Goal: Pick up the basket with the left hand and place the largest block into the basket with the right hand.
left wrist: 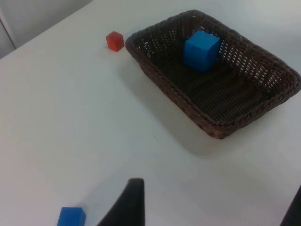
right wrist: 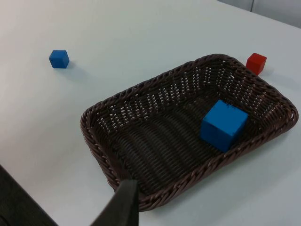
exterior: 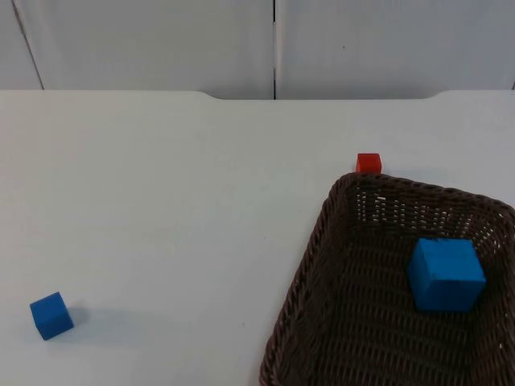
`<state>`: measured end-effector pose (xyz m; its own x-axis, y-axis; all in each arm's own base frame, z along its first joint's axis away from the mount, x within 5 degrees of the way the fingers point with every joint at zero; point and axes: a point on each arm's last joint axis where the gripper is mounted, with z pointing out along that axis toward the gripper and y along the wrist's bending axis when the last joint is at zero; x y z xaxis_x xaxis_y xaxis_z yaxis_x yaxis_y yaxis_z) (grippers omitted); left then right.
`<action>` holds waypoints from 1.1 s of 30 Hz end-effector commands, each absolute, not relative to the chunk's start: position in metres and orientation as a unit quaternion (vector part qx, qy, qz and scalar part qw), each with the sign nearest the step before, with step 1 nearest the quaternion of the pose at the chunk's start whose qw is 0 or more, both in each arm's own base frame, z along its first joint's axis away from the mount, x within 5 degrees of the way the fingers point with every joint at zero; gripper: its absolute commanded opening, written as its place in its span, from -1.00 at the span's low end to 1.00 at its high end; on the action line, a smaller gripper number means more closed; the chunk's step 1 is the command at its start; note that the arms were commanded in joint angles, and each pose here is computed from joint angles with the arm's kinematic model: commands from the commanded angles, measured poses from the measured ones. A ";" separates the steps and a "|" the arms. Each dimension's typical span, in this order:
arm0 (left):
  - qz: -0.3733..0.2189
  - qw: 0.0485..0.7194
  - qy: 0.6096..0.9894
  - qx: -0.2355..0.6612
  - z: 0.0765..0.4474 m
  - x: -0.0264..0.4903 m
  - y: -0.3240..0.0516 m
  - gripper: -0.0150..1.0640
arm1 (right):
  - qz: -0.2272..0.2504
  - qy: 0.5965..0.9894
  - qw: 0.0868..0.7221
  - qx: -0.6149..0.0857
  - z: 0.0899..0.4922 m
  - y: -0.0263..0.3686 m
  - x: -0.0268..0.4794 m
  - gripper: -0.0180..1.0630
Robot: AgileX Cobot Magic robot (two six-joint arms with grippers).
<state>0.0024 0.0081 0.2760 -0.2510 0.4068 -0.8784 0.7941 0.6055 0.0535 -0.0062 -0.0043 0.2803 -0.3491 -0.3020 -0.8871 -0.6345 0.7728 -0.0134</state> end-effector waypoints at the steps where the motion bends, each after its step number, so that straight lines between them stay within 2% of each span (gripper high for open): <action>1: -0.205 0.472 0.760 0.396 0.275 0.003 0.008 0.97 | 0.169 0.801 0.493 -0.294 0.280 -0.004 -0.006 0.99; 14: -0.169 0.487 0.786 0.341 0.275 0.002 0.009 0.97 | 0.169 0.801 0.493 -0.294 0.280 -0.004 -0.006 0.99; 33: -0.057 0.512 0.842 0.159 0.275 -0.002 0.009 0.97 | 0.169 0.801 0.493 -0.294 0.280 -0.004 -0.006 0.99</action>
<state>-0.0023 0.0084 0.2760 -0.4299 0.2097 -0.8782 0.3381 0.9393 0.0588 -0.0063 -0.0042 0.2803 -0.3496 -0.3013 -0.8871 -0.6353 0.7722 -0.0119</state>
